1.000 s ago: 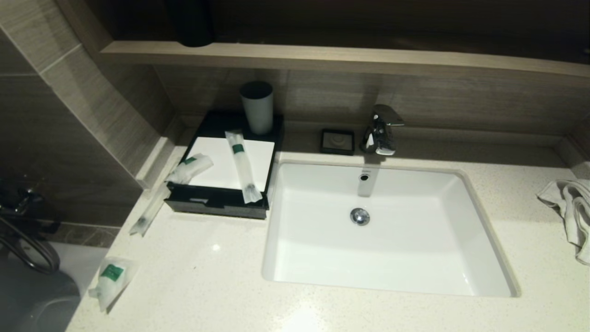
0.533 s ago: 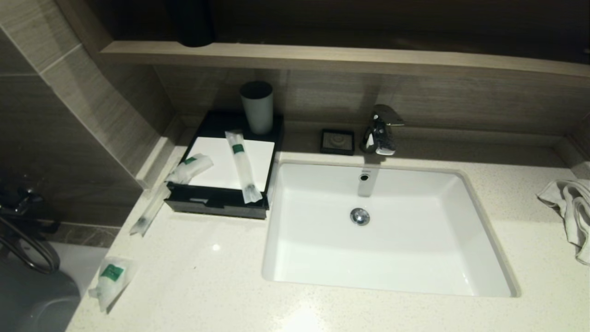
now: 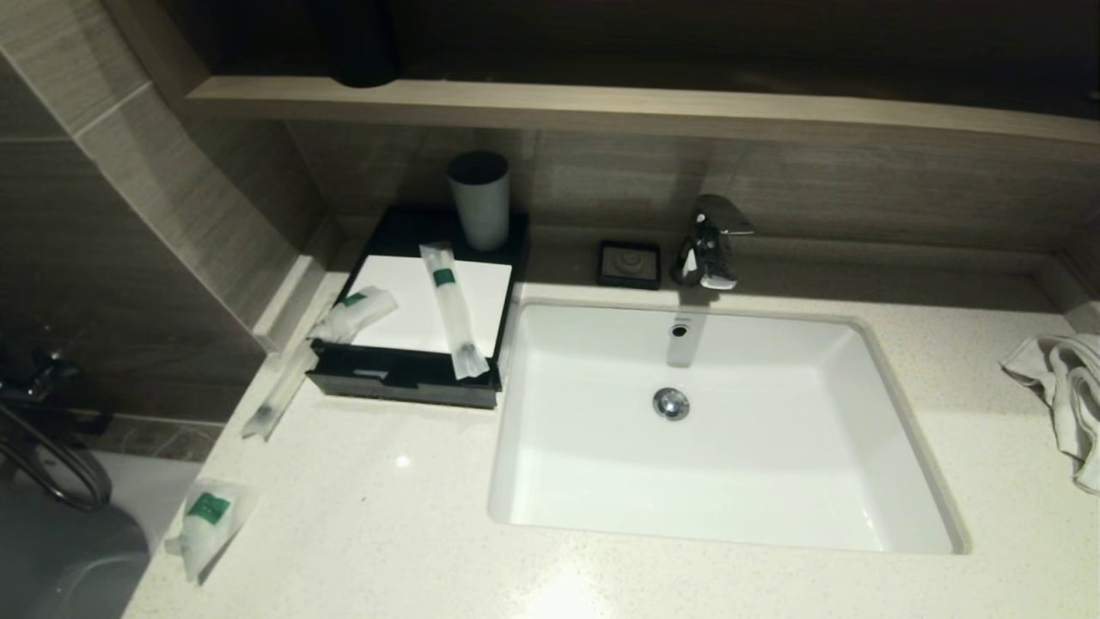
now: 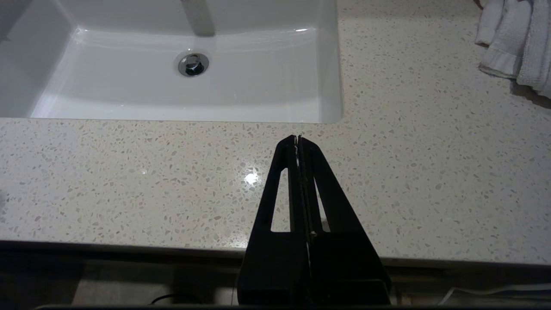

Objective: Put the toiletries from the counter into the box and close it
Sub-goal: Open the drawer

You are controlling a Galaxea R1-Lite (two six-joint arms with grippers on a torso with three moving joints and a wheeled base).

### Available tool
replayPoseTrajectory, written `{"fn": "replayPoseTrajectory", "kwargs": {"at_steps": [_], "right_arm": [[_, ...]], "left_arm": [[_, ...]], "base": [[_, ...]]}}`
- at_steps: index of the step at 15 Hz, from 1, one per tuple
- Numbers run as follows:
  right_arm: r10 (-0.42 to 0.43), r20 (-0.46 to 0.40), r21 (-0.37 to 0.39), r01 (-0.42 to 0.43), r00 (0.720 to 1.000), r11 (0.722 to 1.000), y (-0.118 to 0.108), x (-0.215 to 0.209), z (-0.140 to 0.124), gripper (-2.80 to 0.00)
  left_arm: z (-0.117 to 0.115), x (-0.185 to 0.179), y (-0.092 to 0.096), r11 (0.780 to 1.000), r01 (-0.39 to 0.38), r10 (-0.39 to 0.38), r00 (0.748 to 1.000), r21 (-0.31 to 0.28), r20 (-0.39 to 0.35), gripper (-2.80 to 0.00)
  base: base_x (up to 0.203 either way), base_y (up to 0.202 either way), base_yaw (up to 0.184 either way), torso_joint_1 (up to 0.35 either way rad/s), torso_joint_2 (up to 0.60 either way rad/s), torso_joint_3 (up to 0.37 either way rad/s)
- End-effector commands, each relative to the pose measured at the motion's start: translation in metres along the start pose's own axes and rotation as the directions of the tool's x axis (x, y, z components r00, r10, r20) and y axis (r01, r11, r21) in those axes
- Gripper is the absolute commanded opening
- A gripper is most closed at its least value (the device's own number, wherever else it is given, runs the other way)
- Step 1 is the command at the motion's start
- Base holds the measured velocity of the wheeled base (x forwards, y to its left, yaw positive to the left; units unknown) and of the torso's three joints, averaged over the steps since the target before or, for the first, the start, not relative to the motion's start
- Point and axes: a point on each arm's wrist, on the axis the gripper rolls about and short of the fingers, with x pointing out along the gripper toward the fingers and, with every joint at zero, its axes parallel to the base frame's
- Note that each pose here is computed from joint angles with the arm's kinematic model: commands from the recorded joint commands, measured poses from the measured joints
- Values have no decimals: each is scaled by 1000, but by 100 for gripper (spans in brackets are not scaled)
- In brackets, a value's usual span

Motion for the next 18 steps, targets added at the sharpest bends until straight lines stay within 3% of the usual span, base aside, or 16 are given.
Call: {"fn": "replayPoseTrajectory", "kwargs": {"at_steps": [1,3,11,18], "right_arm": [[0,0,0,0,1000,1000,0,0,0,-280],[0,-2,0,0,1000,1000,0,0,0,-280],[0,0,0,0,1000,1000,0,0,0,-280],[0,-1,0,0,1000,1000,0,0,0,-280]], "left_arm": [[7,18,3,1000,-4,4,998,-1,-65,-280],[15,34,5,1000,-30,30,995,0,-96,-280],[-9,74,7,1000,-20,17,962,-7,-271,-280],[-52,126,10,1000,-5,-2,938,-19,-347,-280]], "base": [[0,0,0,0,0,0],[0,0,0,0,0,0],[0,0,0,0,0,0],[0,0,0,0,0,0]]}}
